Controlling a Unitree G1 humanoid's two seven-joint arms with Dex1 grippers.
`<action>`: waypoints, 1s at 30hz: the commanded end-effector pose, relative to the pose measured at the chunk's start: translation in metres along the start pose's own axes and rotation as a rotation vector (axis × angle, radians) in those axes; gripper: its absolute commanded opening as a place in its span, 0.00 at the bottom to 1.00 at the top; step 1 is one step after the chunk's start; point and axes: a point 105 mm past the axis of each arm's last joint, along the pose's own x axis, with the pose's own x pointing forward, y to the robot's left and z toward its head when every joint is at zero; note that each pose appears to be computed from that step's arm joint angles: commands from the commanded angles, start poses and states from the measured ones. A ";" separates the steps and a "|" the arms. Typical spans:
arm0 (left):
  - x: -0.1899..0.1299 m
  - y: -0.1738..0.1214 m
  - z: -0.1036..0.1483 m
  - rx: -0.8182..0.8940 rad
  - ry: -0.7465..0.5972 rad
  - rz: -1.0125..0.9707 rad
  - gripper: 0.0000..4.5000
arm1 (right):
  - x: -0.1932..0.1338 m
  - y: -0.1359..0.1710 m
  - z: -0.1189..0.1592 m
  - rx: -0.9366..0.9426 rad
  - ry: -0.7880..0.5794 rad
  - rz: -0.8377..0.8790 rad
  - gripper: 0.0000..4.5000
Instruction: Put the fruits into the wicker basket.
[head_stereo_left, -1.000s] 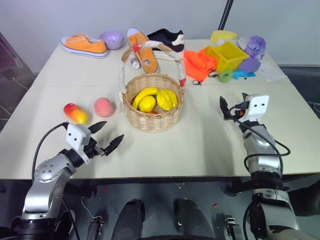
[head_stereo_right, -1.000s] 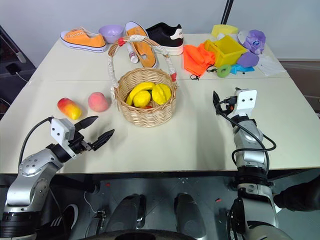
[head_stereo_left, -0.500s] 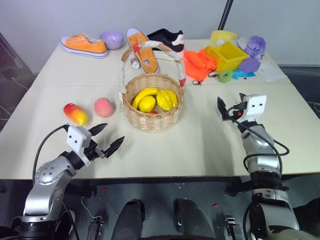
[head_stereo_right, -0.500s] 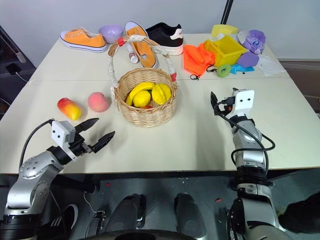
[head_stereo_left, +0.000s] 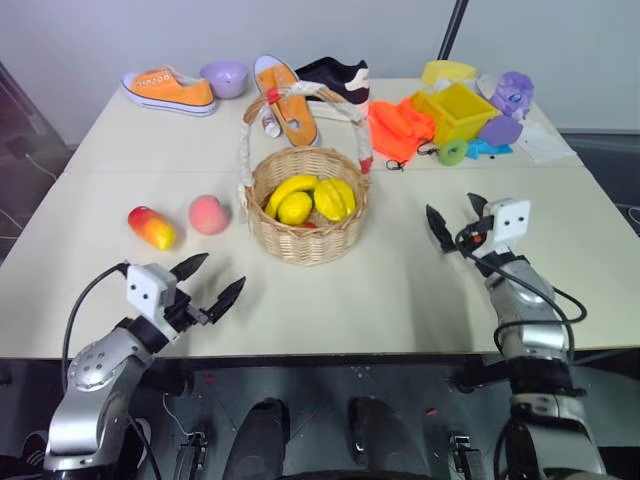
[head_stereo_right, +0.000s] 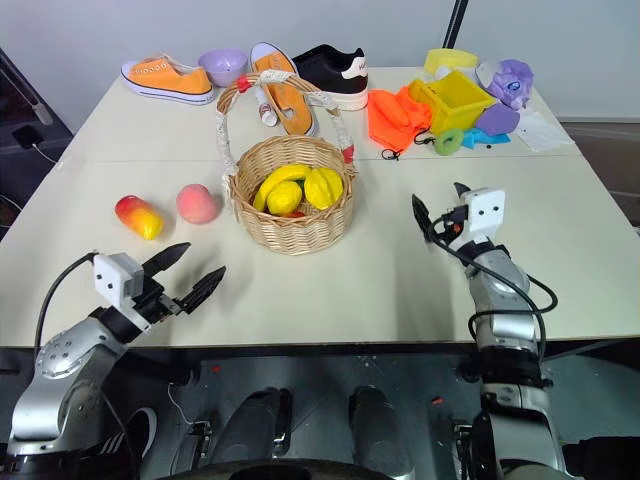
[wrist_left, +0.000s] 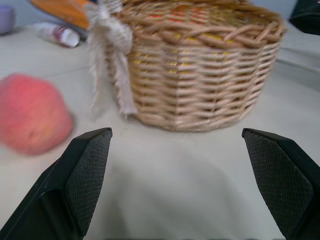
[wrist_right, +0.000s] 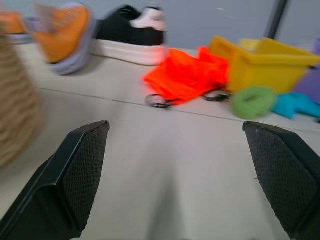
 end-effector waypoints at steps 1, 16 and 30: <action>-0.016 0.019 0.016 0.045 -0.066 0.140 1.00 | -0.017 0.015 0.027 -0.010 -0.083 0.131 0.99; -0.055 0.040 0.000 -0.087 -0.056 0.418 1.00 | -0.083 0.087 0.037 0.012 -0.017 0.631 0.99; -0.016 0.062 0.024 -0.081 -0.018 0.542 1.00 | -0.078 0.100 0.034 -0.131 -0.021 0.772 0.99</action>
